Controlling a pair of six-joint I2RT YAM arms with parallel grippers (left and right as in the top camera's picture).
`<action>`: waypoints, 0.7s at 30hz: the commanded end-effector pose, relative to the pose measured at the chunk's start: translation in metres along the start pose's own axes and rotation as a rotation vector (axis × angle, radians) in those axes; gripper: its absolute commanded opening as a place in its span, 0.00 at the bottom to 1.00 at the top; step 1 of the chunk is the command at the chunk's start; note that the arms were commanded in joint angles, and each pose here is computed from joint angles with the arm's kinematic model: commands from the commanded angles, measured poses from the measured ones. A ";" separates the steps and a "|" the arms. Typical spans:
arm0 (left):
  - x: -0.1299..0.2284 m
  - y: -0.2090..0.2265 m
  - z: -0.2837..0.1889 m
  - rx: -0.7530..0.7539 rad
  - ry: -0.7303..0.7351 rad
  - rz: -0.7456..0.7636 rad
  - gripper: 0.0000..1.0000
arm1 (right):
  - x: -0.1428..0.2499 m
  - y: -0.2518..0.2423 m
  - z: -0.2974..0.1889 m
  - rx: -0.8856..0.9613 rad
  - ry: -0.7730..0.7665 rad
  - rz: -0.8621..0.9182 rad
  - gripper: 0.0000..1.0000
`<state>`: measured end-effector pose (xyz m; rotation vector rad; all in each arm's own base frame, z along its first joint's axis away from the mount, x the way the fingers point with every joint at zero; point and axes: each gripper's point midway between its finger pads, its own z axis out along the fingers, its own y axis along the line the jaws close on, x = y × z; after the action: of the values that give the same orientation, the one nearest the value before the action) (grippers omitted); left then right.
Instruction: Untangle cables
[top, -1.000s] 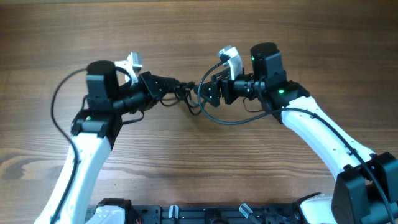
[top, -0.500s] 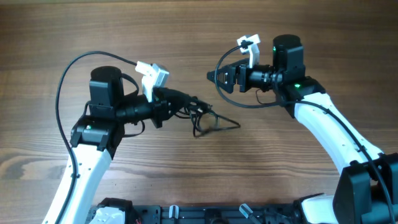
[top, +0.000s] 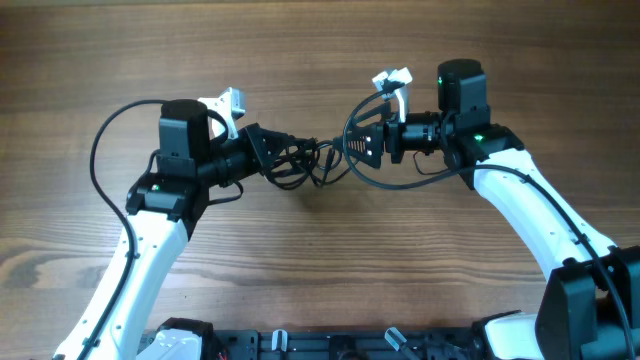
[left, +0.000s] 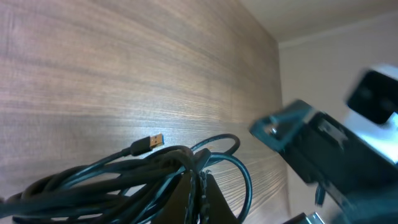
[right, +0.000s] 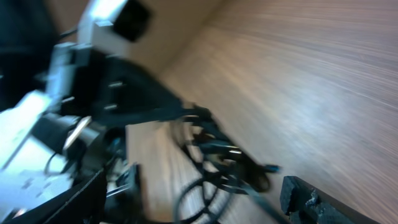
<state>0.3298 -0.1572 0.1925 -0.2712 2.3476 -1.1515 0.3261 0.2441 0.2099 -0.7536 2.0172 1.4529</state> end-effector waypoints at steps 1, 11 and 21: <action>-0.008 -0.008 -0.003 0.020 -0.022 -0.112 0.04 | 0.000 0.012 0.000 -0.059 0.006 -0.063 0.92; -0.010 0.024 -0.003 -0.138 -0.112 -0.464 0.04 | 0.013 -0.062 -0.024 0.460 0.001 0.214 0.62; 0.009 0.087 0.012 -0.394 -0.065 -0.414 0.04 | 0.083 0.021 0.012 0.420 0.360 0.287 0.55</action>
<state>0.3312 -0.1156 0.1330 -1.0174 2.4416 -0.8971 0.2756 0.2379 0.1703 -0.5094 2.6238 1.1008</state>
